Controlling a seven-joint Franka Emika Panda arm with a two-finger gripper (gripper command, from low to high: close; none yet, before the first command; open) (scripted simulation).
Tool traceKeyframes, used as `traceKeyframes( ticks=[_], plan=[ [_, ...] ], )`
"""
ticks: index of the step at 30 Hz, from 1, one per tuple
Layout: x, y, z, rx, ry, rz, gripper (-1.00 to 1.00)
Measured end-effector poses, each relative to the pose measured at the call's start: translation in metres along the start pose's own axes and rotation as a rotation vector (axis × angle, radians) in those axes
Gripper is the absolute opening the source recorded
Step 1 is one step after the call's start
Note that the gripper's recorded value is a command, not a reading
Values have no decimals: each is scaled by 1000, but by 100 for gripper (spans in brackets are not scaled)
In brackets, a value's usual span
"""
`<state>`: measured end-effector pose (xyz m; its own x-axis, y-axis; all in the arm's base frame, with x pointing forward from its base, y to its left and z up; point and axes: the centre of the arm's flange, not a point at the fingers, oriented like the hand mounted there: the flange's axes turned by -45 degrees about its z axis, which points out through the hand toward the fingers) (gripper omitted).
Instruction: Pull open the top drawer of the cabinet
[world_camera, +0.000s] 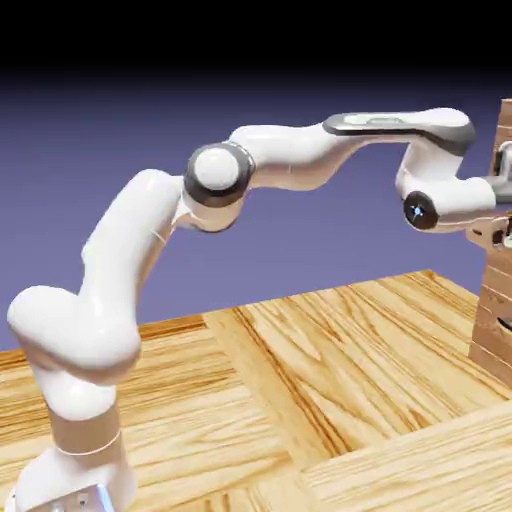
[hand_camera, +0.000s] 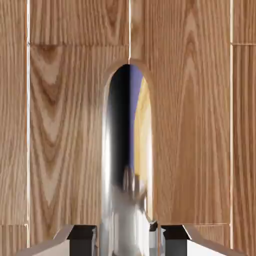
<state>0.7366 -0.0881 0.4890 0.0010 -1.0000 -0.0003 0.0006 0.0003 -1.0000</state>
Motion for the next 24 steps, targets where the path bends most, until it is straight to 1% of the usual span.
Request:
traceKeyframes(
  ticks=[13,18,24],
  plan=[
    [0,2,-97,-3,0,-1,-100],
    [8,11,-96,-11,13,4,-100],
    [3,2,-95,1,6,6,-100]
  ],
)
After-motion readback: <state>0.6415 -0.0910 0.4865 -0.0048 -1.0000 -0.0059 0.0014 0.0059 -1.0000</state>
